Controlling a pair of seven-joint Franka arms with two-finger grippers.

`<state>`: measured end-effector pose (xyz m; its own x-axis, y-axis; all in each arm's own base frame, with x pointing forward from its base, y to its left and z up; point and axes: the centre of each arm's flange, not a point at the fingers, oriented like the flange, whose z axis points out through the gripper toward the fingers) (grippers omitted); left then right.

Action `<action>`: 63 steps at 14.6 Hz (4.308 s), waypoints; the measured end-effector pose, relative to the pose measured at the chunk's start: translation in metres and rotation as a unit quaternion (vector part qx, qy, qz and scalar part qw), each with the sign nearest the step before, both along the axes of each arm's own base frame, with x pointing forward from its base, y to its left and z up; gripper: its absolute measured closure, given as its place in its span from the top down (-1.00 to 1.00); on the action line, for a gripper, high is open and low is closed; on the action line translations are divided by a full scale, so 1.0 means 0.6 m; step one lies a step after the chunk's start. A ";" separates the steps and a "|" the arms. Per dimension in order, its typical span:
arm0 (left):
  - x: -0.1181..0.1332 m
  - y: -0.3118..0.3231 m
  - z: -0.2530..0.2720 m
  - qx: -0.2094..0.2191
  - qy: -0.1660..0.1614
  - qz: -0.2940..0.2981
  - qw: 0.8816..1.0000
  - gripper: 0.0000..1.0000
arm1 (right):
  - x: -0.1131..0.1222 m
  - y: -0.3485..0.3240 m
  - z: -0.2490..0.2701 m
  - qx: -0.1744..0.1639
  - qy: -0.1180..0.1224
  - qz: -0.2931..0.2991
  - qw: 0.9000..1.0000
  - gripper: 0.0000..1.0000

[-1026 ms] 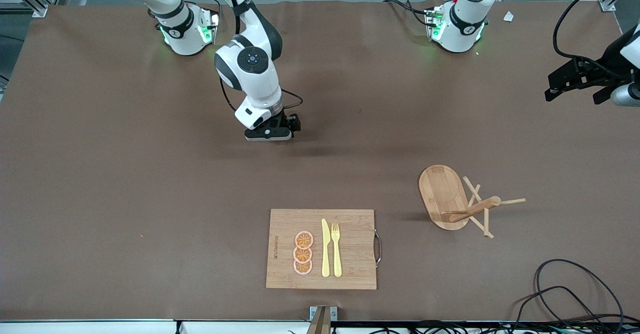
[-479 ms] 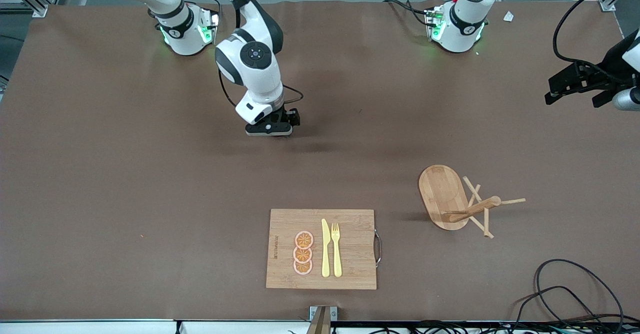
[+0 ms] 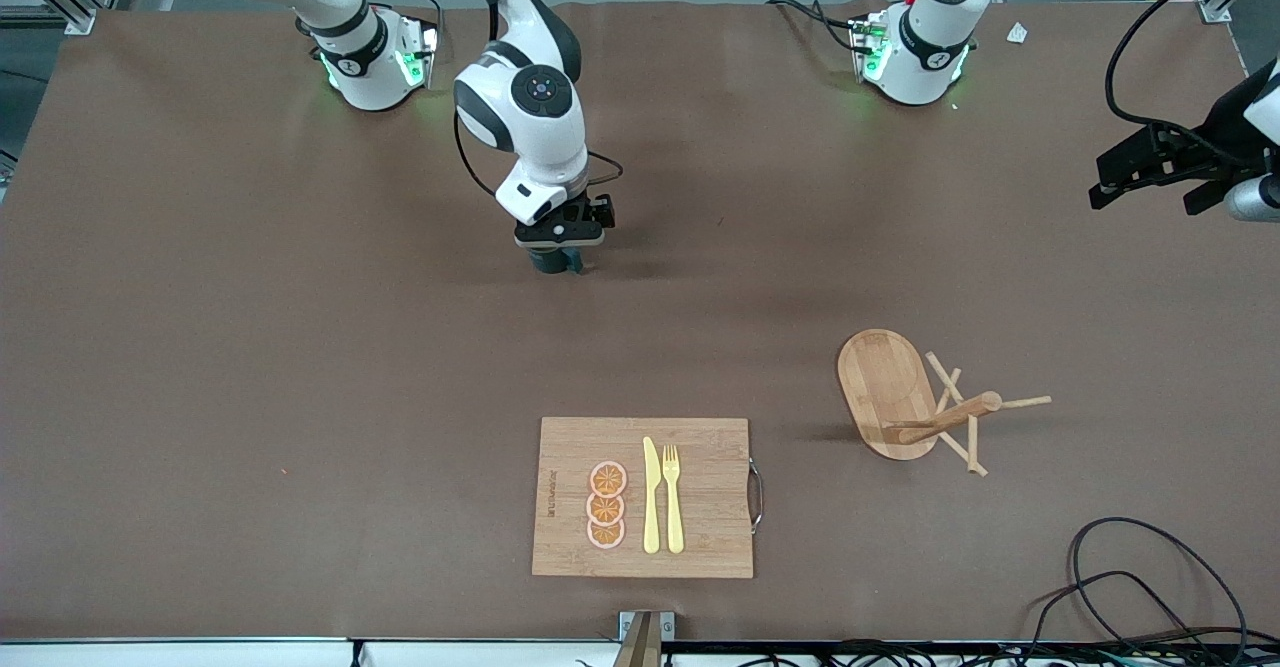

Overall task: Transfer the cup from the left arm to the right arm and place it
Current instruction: 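Close the right gripper on the teal mug rim and lift it, then carry the teal mug with the right gripper away from the cutting board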

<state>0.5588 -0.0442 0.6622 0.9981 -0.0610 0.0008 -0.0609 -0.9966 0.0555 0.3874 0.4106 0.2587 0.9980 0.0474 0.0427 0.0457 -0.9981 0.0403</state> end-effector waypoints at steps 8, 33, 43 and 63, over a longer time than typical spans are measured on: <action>0.001 0.000 -0.002 -0.007 0.002 0.003 1.000 1.00 | 0.002 -0.001 -0.006 0.004 -0.004 -0.002 1.000 0.60; 0.010 0.015 -0.012 0.009 -0.005 0.023 1.000 1.00 | 0.026 -0.032 0.003 -0.029 0.019 0.028 0.999 -0.91; 0.010 0.015 -0.012 0.009 -0.005 0.023 1.000 1.00 | 0.165 -0.233 0.084 -0.024 0.020 0.060 0.998 -0.91; 0.010 0.015 -0.013 0.009 -0.004 0.022 1.000 1.00 | 0.336 -0.774 0.045 -0.023 -0.045 0.036 0.998 -0.91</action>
<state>0.5648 -0.0354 0.6544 0.9998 -0.0164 0.0083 -0.0167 -0.9991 0.0380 0.5890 -0.0536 0.2854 0.9840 0.1235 0.1286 0.1119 -0.9893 0.0936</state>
